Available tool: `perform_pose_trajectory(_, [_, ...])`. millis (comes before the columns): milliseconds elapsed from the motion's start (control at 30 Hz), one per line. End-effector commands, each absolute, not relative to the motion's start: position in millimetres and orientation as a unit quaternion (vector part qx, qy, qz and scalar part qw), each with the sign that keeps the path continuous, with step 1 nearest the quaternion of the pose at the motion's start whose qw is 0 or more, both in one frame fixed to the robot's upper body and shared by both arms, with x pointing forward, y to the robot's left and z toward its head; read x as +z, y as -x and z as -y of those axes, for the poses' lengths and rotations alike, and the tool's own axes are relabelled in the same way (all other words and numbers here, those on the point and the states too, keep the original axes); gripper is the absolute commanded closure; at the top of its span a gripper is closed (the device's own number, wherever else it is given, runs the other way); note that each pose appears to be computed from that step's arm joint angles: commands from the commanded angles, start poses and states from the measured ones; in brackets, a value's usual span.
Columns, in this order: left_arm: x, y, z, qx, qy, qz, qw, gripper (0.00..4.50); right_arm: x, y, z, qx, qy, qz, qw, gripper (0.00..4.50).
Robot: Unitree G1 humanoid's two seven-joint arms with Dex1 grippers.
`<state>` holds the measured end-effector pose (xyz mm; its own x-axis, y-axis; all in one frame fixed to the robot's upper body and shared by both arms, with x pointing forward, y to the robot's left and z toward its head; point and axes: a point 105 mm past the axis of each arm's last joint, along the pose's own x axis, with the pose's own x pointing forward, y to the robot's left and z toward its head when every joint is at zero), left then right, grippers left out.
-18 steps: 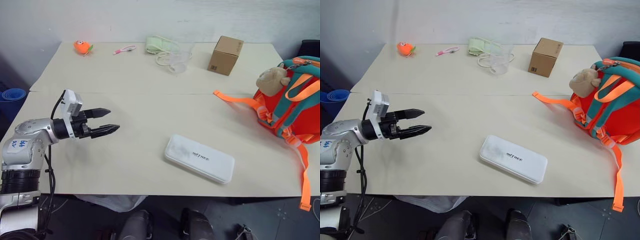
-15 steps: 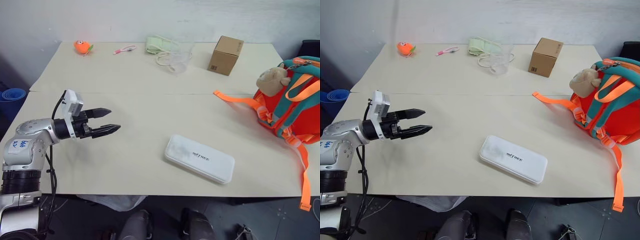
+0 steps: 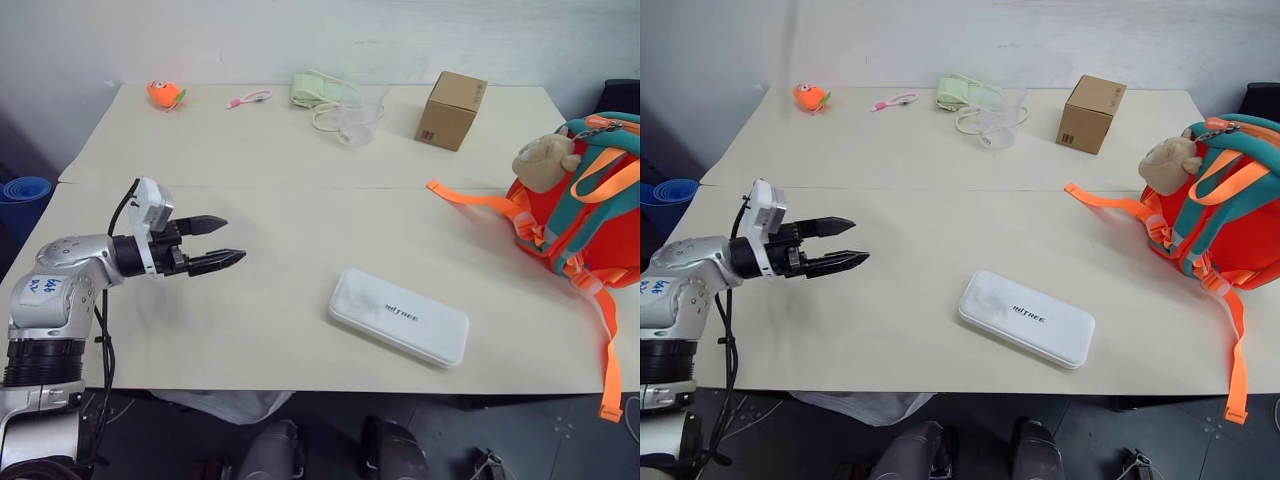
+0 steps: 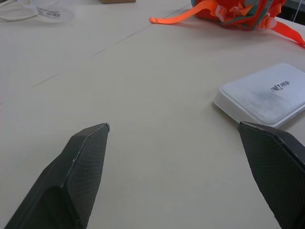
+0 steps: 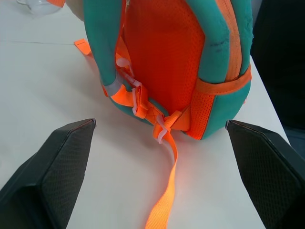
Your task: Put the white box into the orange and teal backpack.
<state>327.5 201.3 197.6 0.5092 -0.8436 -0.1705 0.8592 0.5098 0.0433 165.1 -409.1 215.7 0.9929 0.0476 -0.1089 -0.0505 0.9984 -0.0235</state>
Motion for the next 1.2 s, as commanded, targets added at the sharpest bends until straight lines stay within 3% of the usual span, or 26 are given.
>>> perform_pose_trajectory(33, [203.9, -331.2, -186.2, -0.515, -0.085, -0.047, 0.851, 0.18, 222.7, -175.1, 385.6, 0.065, 0.029, -0.045, 0.996, 0.19])
perform_pose_trajectory(233, [173.7, -320.6, -149.9, -0.608, -0.163, -0.080, 0.773, 1.75, 195.4, -188.8, 325.8, 0.184, 0.037, -0.112, 0.976, 1.87])
perform_pose_trajectory(400, [150.9, -327.8, -113.7, -0.650, -0.196, -0.080, 0.730, 3.28, 148.4, -196.0, 285.8, 0.274, 0.054, -0.190, 0.941, 3.61])
perform_pose_trajectory(500, [142.2, -327.5, -103.6, -0.666, -0.206, -0.081, 0.713, 4.10, 136.8, -199.7, 270.4, 0.303, 0.054, -0.204, 0.929, 4.49])
perform_pose_trajectory(567, [136.4, -328.5, -94.4, -0.671, -0.210, -0.080, 0.707, 4.46, 126.6, -202.6, 257.7, 0.325, 0.056, -0.216, 0.919, 4.50])
perform_pose_trajectory(900, [124.9, -322.0, -70.4, -0.682, -0.212, -0.089, 0.694, 4.46, 97.1, -231.4, 245.1, 0.299, 0.080, -0.232, 0.922, 4.50])
perform_pose_trajectory(1067, [122.6, -300.2, -70.3, -0.714, -0.195, -0.103, 0.665, 4.46, 106.4, -255.8, 242.3, 0.274, 0.067, -0.189, 0.941, 4.50])
perform_pose_trajectory(1200, [123.6, -299.0, -73.8, -0.708, -0.173, -0.110, 0.676, 4.46, 117.1, -272.8, 248.0, 0.254, 0.066, -0.169, 0.950, 4.50])
